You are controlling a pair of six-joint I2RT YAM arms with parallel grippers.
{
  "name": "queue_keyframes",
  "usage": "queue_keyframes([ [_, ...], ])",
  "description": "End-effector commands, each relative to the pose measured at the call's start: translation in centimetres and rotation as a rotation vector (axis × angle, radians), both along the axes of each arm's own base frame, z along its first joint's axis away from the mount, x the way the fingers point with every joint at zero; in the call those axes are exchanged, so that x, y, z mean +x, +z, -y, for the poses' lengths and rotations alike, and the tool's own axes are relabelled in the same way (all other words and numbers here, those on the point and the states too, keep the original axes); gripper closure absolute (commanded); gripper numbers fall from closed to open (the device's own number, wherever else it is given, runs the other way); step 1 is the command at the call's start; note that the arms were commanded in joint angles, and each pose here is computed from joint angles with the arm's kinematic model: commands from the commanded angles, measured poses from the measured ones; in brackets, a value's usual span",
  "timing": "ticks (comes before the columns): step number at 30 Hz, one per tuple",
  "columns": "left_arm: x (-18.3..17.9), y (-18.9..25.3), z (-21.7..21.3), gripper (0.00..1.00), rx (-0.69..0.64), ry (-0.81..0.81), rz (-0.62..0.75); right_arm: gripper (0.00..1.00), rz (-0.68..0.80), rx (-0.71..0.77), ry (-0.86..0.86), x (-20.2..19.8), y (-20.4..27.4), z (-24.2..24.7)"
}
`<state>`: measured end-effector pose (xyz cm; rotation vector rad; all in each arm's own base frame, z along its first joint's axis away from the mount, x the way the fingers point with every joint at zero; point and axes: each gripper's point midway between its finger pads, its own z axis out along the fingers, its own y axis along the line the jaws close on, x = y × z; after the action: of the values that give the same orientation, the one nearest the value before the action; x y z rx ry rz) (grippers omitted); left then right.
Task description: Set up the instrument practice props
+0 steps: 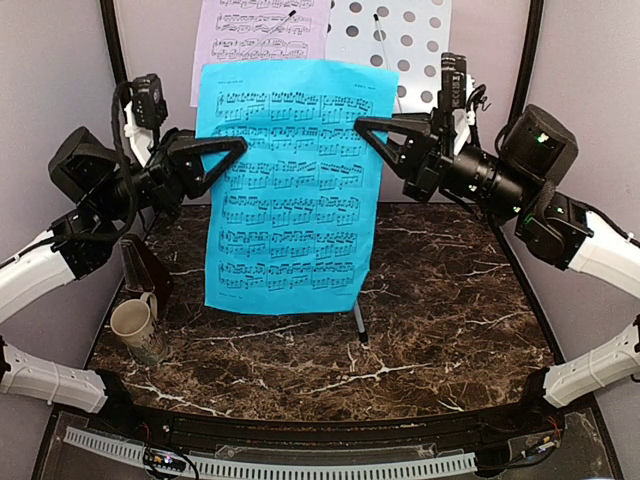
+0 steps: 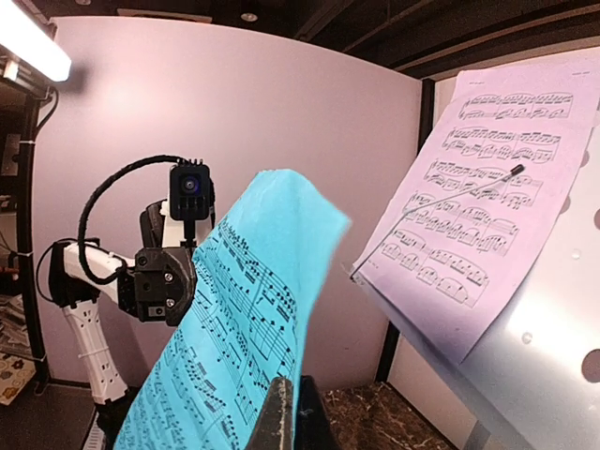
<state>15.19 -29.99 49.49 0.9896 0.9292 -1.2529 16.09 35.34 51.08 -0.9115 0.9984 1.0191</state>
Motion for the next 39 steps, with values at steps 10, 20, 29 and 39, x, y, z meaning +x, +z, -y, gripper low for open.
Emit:
queue_keyframes([
  [10,8.0,12.2,-1.0,1.00,-0.133,0.364,-0.008,0.65,0.139,0.312,-0.529,7.4,11.8,5.2],
  [20,11.3,18.2,-1.8,1.00,-0.155,0.564,0.068,0.50,0.113,0.277,-0.839,11.6,12.6,8.4],
  [29,13.2,18.9,-2.0,1.00,-0.142,0.640,0.079,0.55,0.064,0.156,-0.860,14.4,10.5,5.7],
  [39,13.9,18.8,-2.0,1.00,-0.135,0.670,0.094,0.63,0.028,0.107,-0.950,17.0,8.4,5.0],
])
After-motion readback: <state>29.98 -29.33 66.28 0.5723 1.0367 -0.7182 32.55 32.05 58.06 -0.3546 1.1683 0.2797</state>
